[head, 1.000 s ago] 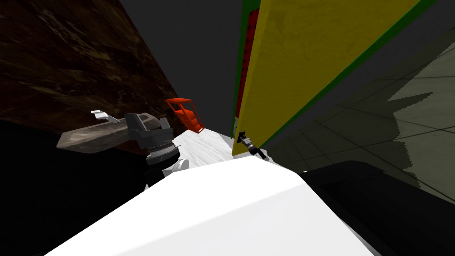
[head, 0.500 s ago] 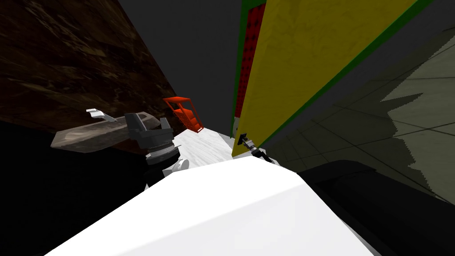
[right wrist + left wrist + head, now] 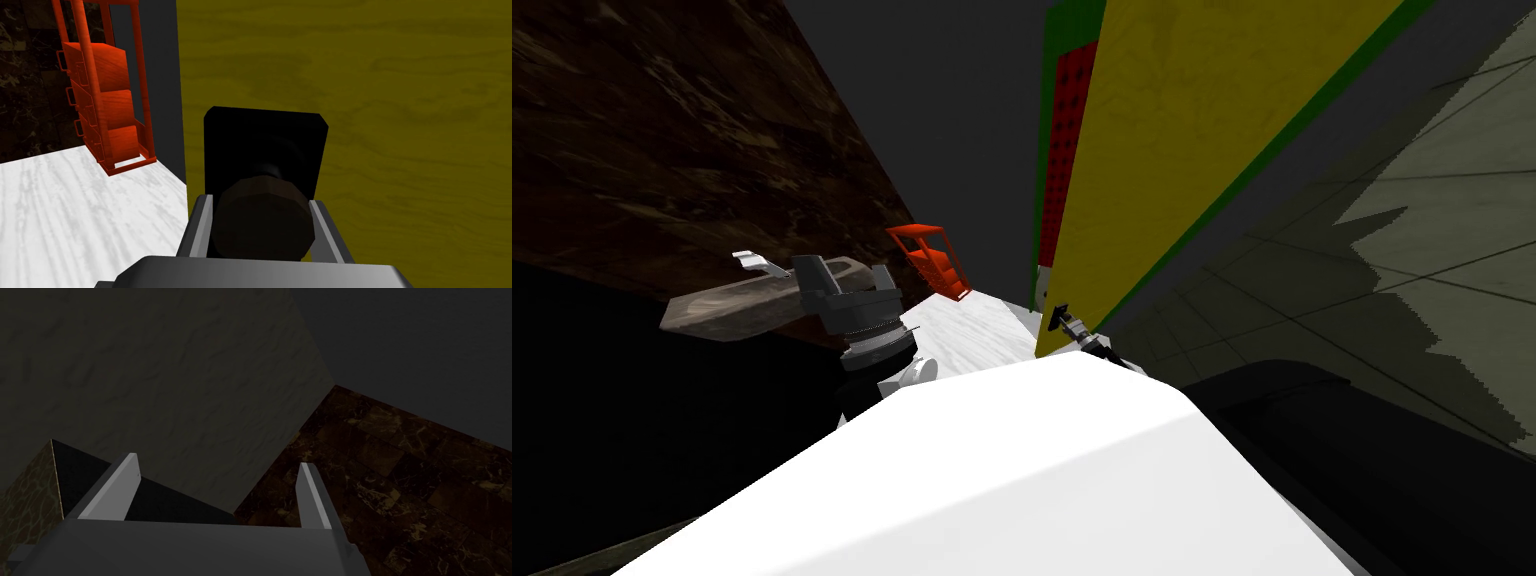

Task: Pull the door open

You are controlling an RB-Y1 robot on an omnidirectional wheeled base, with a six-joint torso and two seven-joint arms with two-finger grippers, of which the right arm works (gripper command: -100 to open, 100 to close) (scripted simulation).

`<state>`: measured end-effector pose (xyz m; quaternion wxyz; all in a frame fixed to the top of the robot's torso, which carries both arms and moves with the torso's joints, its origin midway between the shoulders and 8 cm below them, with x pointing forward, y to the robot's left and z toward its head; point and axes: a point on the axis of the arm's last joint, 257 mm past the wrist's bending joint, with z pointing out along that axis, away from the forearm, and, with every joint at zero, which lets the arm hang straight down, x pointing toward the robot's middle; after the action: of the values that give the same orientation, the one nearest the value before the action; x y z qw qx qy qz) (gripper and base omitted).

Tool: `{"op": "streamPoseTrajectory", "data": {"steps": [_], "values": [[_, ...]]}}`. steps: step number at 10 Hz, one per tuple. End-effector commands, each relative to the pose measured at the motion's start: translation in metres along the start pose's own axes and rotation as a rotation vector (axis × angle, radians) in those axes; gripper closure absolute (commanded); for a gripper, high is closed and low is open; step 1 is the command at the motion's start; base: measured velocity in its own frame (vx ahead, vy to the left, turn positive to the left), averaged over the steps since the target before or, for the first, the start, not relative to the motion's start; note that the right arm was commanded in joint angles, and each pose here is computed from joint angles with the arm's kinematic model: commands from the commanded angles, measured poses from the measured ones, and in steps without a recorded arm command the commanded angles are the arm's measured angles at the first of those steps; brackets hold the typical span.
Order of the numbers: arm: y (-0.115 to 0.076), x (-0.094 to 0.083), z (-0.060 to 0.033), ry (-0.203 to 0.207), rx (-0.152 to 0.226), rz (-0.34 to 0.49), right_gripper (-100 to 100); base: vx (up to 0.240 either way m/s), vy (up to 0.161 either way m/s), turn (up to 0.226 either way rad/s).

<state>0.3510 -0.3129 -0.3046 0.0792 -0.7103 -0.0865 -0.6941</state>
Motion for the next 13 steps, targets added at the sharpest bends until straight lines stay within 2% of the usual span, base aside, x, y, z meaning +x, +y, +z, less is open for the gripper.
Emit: {"op": "streamPoseTrajectory", "data": {"steps": [1, 2, 5, 10, 12, 13], "values": [[-0.003, 0.002, -0.0034, 0.010, 0.007, 0.005, 100, 0.089, 0.114, 0.050], [-0.002, 0.001, -0.0068, 0.010, 0.006, 0.005, 100, 0.079, 0.115, 0.120], [0.006, -0.001, -0.0251, 0.013, 0.004, 0.002, 100, 0.091, 0.121, 0.083], [0.007, -0.002, -0.0276, 0.013, 0.004, 0.002, 100, 0.005, 0.012, 0.016], [0.009, -0.002, -0.0333, 0.014, 0.004, 0.002, 100, 0.010, 0.018, 0.034], [0.009, -0.002, -0.0333, 0.014, 0.004, 0.002, 100, 0.024, 0.022, -0.009]]}}
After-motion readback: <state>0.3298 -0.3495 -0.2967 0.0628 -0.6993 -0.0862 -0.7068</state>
